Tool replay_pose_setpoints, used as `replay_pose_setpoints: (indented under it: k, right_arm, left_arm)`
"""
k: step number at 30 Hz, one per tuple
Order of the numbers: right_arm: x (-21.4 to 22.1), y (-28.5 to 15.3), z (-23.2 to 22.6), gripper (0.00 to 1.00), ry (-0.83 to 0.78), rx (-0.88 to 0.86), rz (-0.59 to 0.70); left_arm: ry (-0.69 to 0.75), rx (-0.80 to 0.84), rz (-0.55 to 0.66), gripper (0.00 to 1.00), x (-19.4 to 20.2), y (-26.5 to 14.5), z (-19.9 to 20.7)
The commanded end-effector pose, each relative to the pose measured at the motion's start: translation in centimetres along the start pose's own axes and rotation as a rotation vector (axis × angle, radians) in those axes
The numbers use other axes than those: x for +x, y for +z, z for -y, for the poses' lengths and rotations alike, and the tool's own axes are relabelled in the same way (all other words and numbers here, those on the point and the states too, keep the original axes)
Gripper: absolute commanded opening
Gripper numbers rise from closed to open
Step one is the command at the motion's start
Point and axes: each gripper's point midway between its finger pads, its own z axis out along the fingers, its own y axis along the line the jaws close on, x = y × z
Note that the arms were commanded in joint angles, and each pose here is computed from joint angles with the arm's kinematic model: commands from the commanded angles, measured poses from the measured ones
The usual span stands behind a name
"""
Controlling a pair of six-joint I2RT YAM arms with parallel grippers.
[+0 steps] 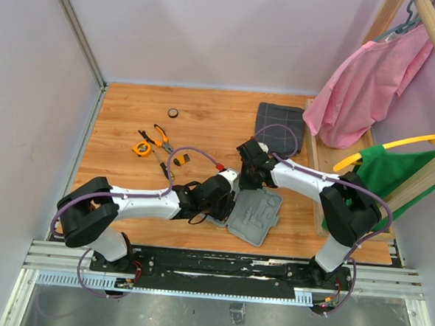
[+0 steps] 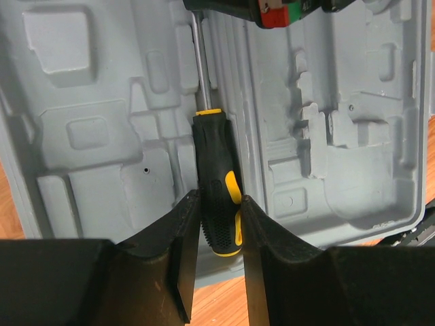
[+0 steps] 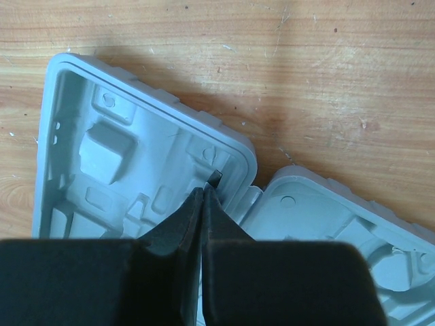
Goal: Sort the tools into containers
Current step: Adjust the screwdriver in the storage box.
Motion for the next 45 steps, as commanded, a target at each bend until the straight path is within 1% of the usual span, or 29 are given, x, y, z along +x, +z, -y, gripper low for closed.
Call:
replay_pose_setpoints:
  k: [1,8,13,18,32,38,43,45]
  right_arm:
    - [3.5,1.9,2.6,0.01,-0.044,0.102,-0.117]
    - [4.6,2.6,3.0,0.01,-0.051,0.11,-0.161]
    - [5.2,3.0,3.3,0.01,-0.045,0.112,-0.177]
    - [5.7,3.3,3.6,0.01,-0.053,0.123,-0.199]
    - [7.8,4.0,6.5,0.01,-0.118,0.264,-0.313]
    - [8.8,4.3,7.3,0.01,-0.123,0.285,-0.347]
    - [8.9,4.4,7.3,0.01,-0.124,0.281,-0.346]
    - [9.5,4.8,7.8,0.01,-0.128,0.297,-0.367]
  left_arm:
    - [0.022,0.018,-0.033,0.32,0.6,0.4,0.7]
    - [0.016,-0.008,-0.107,0.32,1.8,0.8,0.6]
    - [-0.005,-0.074,-0.195,0.31,3.5,1.1,-0.3]
    - [-0.027,-0.104,-0.256,0.3,5.2,1.2,-0.9]
    - [-0.06,-0.188,-0.366,0.28,7.9,1.7,-2.2]
    - [-0.06,-0.235,-0.42,0.23,9.4,1.9,-3.0]
    - [-0.063,-0.254,-0.477,0.21,11.5,1.9,-3.6]
    - [-0.064,-0.259,-0.493,0.2,12.3,2.0,-3.8]
